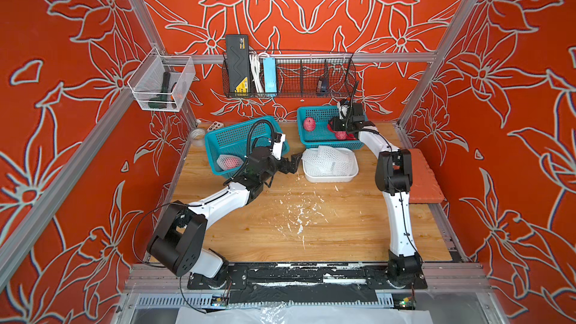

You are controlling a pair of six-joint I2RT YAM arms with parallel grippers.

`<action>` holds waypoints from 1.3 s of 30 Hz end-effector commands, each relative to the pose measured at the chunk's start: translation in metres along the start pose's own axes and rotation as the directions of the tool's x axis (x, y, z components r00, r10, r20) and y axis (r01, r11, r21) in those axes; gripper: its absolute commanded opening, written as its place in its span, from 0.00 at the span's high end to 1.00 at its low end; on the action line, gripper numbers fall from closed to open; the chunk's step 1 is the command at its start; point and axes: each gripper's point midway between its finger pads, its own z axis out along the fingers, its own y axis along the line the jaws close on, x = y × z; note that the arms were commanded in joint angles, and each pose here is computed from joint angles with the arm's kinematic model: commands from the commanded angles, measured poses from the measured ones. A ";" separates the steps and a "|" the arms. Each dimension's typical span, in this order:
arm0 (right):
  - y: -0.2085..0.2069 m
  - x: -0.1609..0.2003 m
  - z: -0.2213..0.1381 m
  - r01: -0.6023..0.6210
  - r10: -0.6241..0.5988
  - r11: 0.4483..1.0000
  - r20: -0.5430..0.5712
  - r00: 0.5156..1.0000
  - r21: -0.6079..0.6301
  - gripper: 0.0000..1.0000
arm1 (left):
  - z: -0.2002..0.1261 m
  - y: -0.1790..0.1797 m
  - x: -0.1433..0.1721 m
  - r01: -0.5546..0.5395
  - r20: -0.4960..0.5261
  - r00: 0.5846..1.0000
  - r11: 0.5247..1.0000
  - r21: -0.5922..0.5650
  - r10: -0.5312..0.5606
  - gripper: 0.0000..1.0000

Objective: Remove foam nets from apples
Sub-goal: Place the apple in the basket, then pick up the apple from the basket.

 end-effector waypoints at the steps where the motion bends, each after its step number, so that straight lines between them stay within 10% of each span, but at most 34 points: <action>1: -0.007 0.005 0.008 0.011 -0.009 0.999 -0.031 0.999 0.046 0.44 | -0.008 0.019 -0.008 0.061 0.038 0.997 0.997 -0.041 -0.060 0.02; 10: 0.014 -0.037 -0.020 -0.028 0.030 0.999 0.084 0.996 -0.022 0.21 | -0.018 0.060 -0.011 0.095 -0.006 0.995 0.968 -0.232 -0.099 0.02; 24: 0.093 -0.094 -0.221 0.069 -0.011 0.985 0.349 0.937 -0.156 0.18 | -0.058 0.157 -0.032 0.136 -0.140 0.955 0.806 -0.577 -0.262 0.07; 31: 0.136 -0.037 -0.270 0.049 0.038 0.967 0.336 0.941 -0.249 0.18 | -0.056 0.193 -0.024 -0.034 -0.381 0.884 0.777 -0.629 -0.270 0.03; 39: 0.203 0.065 -0.269 0.058 0.037 0.927 0.244 0.969 -0.370 0.18 | -0.027 0.228 0.017 -0.150 -0.629 0.737 0.847 -0.509 -0.247 0.02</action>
